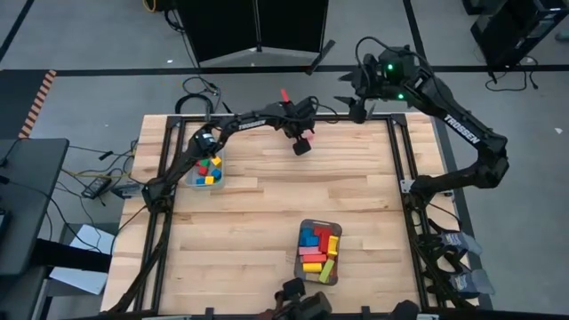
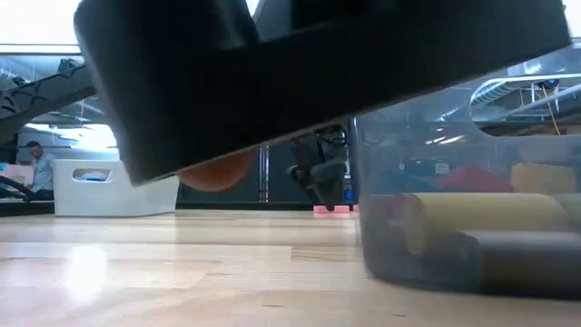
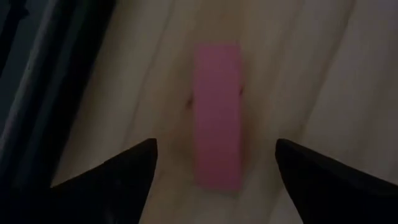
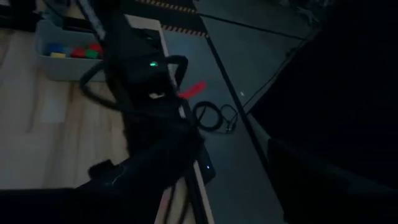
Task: Sort blocks by size
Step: Put the pink rectangular block into the black bin
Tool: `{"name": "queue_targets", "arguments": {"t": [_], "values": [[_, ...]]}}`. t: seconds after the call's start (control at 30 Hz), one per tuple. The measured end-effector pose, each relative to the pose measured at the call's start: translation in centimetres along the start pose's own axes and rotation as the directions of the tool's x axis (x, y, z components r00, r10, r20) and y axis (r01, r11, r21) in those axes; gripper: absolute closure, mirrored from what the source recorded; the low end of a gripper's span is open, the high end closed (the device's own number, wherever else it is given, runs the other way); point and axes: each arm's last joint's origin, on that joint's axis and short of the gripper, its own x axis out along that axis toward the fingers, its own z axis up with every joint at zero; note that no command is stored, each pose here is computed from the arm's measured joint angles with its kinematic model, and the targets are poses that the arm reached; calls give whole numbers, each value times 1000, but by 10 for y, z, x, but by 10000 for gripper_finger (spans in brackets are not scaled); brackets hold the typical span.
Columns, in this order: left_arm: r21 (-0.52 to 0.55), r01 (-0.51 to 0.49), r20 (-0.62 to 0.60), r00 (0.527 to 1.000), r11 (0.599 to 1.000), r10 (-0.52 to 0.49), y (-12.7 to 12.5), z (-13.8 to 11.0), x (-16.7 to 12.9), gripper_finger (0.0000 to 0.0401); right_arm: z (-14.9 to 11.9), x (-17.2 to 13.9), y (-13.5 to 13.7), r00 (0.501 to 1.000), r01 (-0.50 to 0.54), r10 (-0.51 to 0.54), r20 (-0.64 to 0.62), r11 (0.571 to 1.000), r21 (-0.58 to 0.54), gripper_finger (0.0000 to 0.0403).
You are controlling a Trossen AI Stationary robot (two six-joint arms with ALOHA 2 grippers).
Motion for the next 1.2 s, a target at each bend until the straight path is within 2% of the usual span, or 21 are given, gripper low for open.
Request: {"name": "queue_targets", "arguments": {"t": [0.13, 0.4, 0.53, 0.73, 0.9, 1.07, 1.2], "values": [[-3, 6, 17, 1000, 1000, -6, 2, 3, -4, 86, 4, 2, 7, 1000, -24, 24, 12, 1000, -14, 128], [27, -38, -16, 999, 999, 39, -1, 0, -3, 170, 9, 3, 14, 999, -38, 39, 29, 999, -32, 129], [41, -36, -31, 999, 999, 37, -5, -1, -3, 195, 10, 3, 15, 999, -42, 43, 31, 999, -28, 129], [51, -26, -37, 999, 998, 28, -7, -1, -3, 191, 10, 3, 15, 999, -39, 40, 30, 999, -27, 132], [68, 48, -18, 999, 997, -47, 2, -1, -14, 186, 9, 3, 15, 999, -40, 41, 28, 999, -27, 133], [192, 189, 26, 980, 963, -197, 9, 3, -59, 186, 9, 3, 15, 999, -43, 43, 23, 999, -26, 135], [325, 254, -77, 967, 911, -243, 6, -8, -71, 185, 8, 3, 16, 999, -48, 49, 14, 998, -31, 136]]}}
